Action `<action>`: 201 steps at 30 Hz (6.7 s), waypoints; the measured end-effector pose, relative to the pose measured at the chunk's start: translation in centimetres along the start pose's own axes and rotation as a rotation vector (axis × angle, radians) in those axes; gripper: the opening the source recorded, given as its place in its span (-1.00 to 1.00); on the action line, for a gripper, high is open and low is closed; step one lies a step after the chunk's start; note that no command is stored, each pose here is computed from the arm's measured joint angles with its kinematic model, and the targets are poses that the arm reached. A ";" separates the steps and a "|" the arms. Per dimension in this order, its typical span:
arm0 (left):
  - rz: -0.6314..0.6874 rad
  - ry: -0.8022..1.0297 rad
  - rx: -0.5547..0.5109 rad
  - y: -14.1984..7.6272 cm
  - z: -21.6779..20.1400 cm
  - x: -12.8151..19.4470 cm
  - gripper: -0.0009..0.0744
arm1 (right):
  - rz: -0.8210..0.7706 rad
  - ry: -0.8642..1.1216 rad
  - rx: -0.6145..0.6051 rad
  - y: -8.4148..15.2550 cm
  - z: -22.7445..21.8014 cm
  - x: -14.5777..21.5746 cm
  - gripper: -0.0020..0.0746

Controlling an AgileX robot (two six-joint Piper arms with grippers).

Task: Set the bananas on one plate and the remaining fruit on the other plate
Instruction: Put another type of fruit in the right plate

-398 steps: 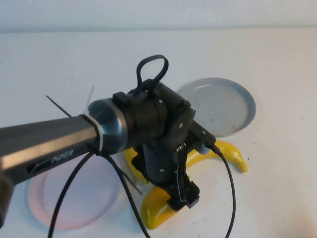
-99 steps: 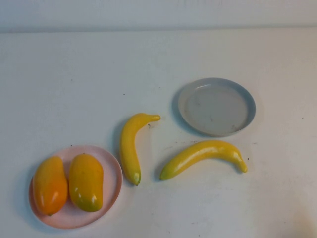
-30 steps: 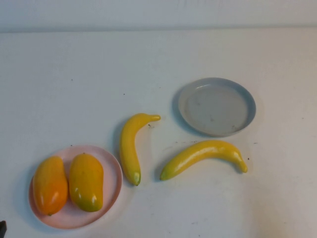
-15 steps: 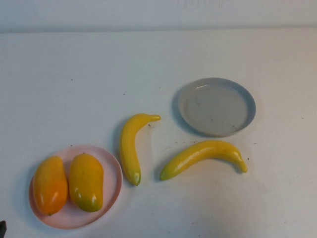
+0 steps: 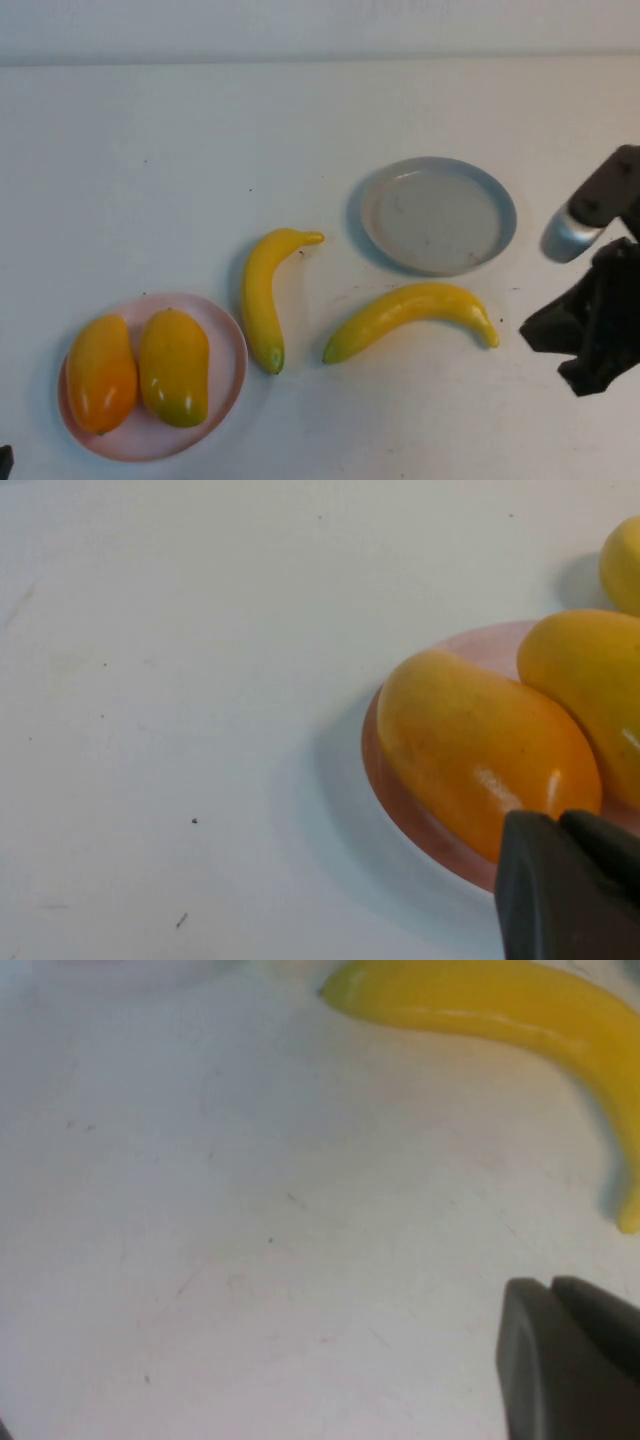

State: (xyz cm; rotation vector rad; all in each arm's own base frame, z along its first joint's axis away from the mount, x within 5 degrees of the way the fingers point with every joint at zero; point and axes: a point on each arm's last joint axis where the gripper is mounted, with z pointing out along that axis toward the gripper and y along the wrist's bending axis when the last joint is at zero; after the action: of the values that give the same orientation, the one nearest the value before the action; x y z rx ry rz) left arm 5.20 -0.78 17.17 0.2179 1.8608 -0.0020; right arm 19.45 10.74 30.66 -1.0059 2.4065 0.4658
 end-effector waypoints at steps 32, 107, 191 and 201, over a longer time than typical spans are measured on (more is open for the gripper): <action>0.000 0.000 0.000 0.0 0.0 0.0 -0.99 | -0.824 0.240 -0.076 -1.2 16.2 -9.0 0.23; 0.000 0.000 0.000 0.0 0.0 0.0 -0.99 | 0.253 0.107 0.284 -16.2 18.1 -11.8 -0.07; 0.000 -0.002 0.000 0.0 0.0 0.0 -0.99 | 0.408 0.093 0.240 -9.8 18.3 -17.3 -0.16; 0.000 -0.002 0.000 0.0 0.0 0.0 -0.99 | 0.441 0.117 0.258 -11.9 20.5 -16.1 -0.16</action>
State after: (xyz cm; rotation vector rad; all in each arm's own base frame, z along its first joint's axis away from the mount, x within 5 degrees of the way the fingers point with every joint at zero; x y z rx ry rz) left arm 5.19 -0.78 17.18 0.2178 1.8592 -0.0020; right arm 44.25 21.70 21.29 -0.3991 2.7114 0.2361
